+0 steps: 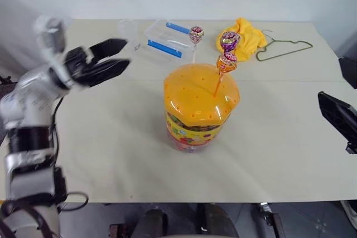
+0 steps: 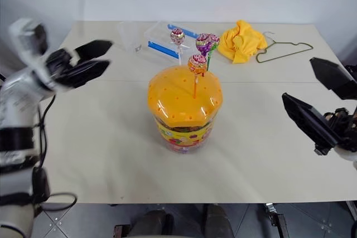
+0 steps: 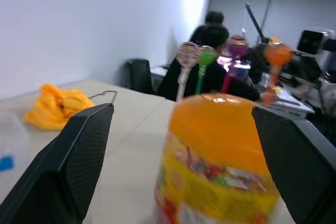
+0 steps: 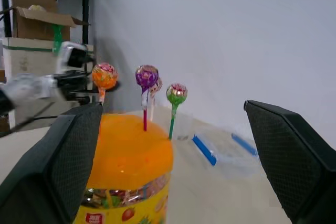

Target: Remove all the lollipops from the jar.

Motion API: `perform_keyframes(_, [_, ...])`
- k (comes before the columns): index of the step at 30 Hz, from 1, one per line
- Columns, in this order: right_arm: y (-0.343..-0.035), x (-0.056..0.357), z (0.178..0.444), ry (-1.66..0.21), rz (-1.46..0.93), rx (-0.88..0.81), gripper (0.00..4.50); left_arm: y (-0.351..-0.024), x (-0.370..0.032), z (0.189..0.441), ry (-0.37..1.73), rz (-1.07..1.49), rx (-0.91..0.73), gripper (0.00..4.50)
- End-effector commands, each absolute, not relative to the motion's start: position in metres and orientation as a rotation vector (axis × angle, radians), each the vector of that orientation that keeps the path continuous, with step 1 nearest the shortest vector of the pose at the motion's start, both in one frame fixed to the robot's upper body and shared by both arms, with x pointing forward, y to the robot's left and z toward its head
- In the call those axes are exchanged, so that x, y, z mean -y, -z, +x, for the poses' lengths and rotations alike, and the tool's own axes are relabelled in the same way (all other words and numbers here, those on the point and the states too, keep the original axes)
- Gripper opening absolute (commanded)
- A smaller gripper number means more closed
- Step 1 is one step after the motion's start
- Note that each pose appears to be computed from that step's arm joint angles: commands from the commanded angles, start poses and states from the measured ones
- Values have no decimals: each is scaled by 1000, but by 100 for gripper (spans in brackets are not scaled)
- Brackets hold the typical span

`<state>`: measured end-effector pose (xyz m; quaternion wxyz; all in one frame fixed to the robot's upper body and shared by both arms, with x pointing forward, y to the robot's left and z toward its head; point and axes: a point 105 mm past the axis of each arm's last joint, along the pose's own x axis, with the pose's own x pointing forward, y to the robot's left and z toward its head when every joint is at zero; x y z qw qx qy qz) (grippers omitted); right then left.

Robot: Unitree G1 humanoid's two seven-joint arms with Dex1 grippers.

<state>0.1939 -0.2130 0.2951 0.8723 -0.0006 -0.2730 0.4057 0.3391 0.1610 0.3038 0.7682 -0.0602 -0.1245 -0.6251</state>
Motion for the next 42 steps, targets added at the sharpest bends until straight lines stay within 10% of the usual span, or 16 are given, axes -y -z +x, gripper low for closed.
perform_keyframes(1, [-299,199,189,-868,30,599,448,-319,-130,347,1444,-110,224,450])
perform_keyframes(6, [-298,191,190,-864,44,599,448,-319,-94,360,1485,-74,111,450])
perform_keyframes(21, [-295,186,190,-828,57,609,450,-330,-52,358,1601,-127,111,5])
perform_keyframes(30, [-297,183,193,-848,75,655,450,-373,-138,377,1310,-463,439,5])
perform_keyframes(36, [-281,185,200,-950,-86,549,450,-267,-275,374,734,-159,17,5])
perform_keyframes(42, [-260,195,213,-1049,-227,433,450,-174,-370,288,411,-77,-378,5])
